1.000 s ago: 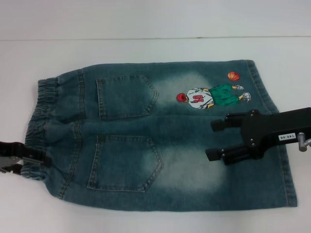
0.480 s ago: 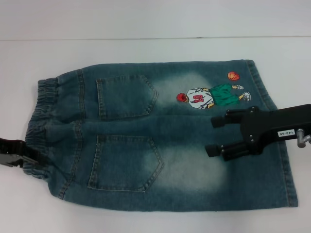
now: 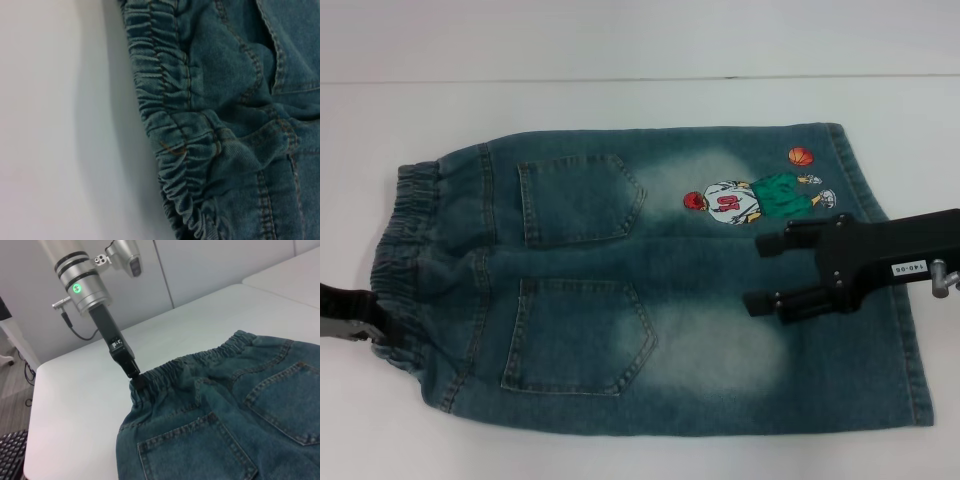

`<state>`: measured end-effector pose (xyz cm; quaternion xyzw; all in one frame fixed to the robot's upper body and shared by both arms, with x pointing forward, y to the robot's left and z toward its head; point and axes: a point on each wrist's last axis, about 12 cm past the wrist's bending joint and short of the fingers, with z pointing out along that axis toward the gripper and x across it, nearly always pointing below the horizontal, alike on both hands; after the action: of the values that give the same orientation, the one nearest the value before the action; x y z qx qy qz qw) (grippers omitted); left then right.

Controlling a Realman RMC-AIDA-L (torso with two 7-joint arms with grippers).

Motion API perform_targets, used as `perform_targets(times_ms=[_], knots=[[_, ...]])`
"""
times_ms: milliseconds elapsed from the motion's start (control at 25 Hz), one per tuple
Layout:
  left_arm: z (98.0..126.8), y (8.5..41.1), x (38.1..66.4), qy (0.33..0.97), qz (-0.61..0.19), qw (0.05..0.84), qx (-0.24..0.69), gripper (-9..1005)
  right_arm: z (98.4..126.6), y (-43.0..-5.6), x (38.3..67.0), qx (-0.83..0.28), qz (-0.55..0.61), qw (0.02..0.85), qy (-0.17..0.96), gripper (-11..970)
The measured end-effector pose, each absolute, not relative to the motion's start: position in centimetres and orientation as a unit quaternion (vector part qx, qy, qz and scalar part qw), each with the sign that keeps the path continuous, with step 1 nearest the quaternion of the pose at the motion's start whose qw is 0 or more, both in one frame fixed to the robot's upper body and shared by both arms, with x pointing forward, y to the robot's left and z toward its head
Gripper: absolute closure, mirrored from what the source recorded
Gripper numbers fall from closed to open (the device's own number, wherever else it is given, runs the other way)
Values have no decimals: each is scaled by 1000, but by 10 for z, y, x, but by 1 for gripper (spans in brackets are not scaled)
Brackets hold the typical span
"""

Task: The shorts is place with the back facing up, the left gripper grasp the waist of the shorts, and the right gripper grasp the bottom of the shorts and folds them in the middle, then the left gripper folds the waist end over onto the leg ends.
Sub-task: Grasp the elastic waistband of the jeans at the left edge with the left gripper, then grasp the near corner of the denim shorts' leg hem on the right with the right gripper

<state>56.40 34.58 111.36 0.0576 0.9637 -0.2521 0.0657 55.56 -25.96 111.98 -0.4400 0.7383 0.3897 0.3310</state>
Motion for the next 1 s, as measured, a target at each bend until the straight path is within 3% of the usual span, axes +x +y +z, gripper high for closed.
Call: perform_targets(times_ms=[240, 560, 1000], knots=[[1118, 345, 567, 964, -251, 68, 62, 954, 1135, -265, 563, -416, 404, 301, 757, 12], [1128, 340, 578, 962, -250, 79, 70, 961, 1168, -281, 560, -457, 378, 185, 783, 12], [1137, 328, 592, 960, -252, 99, 73, 959, 1154, -302, 554, -473, 282, 65, 833, 12]])
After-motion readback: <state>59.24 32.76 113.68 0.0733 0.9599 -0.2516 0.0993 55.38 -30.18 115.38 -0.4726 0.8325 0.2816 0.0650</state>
